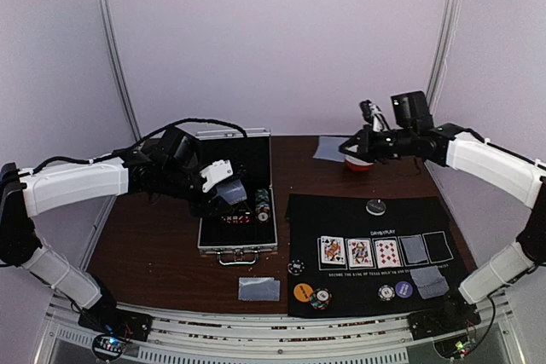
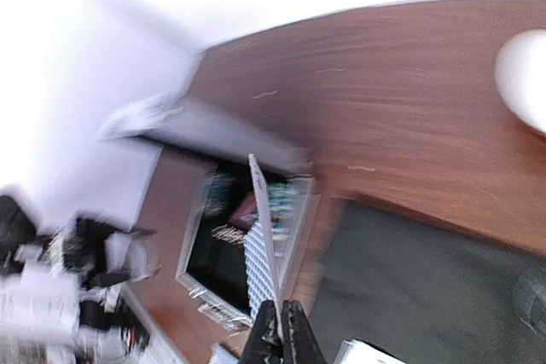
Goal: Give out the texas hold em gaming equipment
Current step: Place the poker card in the community card area.
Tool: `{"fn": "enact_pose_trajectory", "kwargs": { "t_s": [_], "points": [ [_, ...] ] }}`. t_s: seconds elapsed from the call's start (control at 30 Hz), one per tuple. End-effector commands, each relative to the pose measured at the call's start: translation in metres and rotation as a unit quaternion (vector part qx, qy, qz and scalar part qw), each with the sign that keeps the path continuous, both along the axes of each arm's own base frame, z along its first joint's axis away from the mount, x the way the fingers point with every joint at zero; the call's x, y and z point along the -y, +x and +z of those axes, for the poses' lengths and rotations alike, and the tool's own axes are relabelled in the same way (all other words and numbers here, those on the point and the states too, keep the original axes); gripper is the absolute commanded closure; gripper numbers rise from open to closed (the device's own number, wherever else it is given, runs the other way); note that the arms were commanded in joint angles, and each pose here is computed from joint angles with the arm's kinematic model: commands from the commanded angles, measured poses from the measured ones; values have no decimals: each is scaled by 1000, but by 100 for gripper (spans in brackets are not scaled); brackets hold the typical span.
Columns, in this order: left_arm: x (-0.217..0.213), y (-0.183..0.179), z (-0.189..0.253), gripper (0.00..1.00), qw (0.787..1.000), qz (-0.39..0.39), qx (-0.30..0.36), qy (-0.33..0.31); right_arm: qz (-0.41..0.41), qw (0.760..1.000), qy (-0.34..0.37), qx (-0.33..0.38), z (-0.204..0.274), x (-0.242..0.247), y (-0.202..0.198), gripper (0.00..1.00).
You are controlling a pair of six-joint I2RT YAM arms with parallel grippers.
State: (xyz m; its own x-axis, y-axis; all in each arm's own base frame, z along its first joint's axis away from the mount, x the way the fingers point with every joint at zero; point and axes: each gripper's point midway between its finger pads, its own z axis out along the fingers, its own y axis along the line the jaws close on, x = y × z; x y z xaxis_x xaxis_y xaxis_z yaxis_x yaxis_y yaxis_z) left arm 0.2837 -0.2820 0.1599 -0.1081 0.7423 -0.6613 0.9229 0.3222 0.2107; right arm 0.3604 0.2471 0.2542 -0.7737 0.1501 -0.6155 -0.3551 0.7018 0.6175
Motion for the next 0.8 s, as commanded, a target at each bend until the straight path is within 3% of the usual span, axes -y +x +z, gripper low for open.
{"fn": "enact_pose_trajectory", "kwargs": {
  "t_s": [0.0,0.2,0.43,0.77],
  "points": [
    [4,3,13,51,1000,-1,18,-20,-284,950,-19,-128,-74,148,-17,100],
    [4,3,16,51,1000,-2,18,-24,-504,850,-9,-155,-121,276,-87,100],
    [6,2,17,51,999,-6,17,-28,-598,758,-13,-261,-191,316,-137,100],
    [5,2,18,51,999,-5,18,-28,-611,733,-11,-297,-201,309,-163,100]
  ]
}}
